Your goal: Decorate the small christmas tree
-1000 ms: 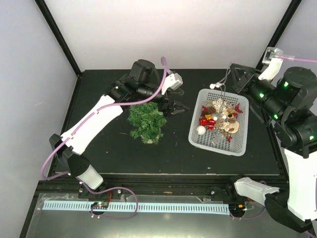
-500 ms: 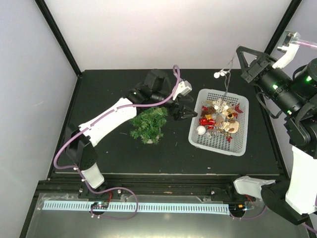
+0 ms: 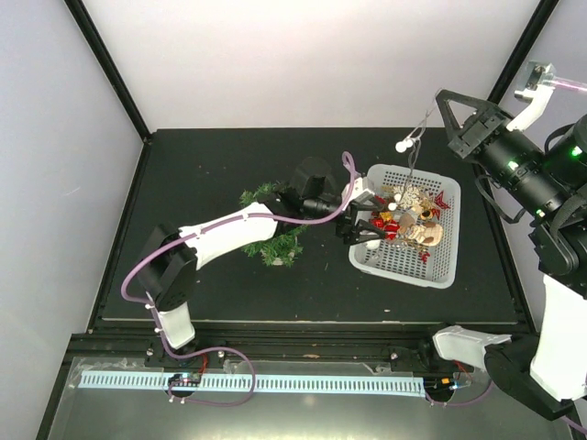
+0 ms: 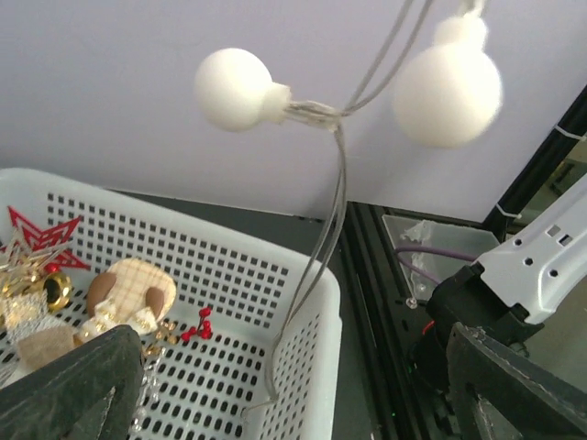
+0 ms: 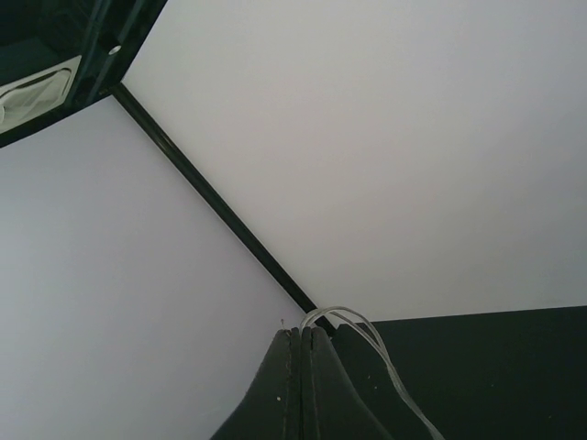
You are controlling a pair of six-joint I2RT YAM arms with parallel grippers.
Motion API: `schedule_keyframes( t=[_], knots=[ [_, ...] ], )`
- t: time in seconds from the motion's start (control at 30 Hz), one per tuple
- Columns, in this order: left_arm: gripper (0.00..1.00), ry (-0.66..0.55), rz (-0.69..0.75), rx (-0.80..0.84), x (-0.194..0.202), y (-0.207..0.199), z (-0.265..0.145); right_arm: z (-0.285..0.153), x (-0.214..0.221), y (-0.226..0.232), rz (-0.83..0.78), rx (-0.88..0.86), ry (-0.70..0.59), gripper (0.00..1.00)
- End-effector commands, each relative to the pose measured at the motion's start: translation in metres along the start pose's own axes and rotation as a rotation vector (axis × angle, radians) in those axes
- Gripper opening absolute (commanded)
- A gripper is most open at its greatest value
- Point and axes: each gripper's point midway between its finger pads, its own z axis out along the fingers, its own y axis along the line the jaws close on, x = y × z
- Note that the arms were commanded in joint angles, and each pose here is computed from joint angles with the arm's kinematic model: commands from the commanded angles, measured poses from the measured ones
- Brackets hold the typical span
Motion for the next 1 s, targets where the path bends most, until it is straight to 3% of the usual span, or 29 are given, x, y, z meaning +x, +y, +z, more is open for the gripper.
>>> schedule_keyframes(
  t=[0.0, 0.13, 0.27, 0.33, 0.67, 0.73, 0.97],
  knots=[
    [0.89, -0.051, 0.097, 0.006, -0.023, -0.007, 0.018, -0.006, 0.0, 0.007, 0.005, -0.031, 0.0, 0.01],
    [0.81, -0.043, 0.092, 0.012, -0.026, -0.007, 0.031, -0.008, 0.002, 0.007, 0.011, -0.035, 0.003, 0.01],
    [0.82, -0.029, 0.098, 0.002, -0.028, -0.002, 0.044, -0.012, 0.0, 0.011, 0.018, -0.047, -0.001, 0.01],
    [0.76, -0.024, 0.094, 0.008, -0.029, -0.001, 0.047, -0.014, 0.001, 0.011, 0.02, -0.046, 0.002, 0.01],
    [0.22, 0.018, 0.122, -0.016, -0.028, -0.004, 0.036, -0.023, -0.002, 0.006, -0.005, -0.006, -0.019, 0.01],
    [0.03, 0.028, 0.115, -0.026, -0.022, -0.003, 0.036, -0.023, -0.002, 0.006, -0.004, -0.006, -0.018, 0.01],
    [0.02, 0.06, 0.133, -0.048, -0.024, -0.008, 0.026, -0.035, -0.004, 0.001, -0.024, 0.028, -0.042, 0.01]
  ],
)
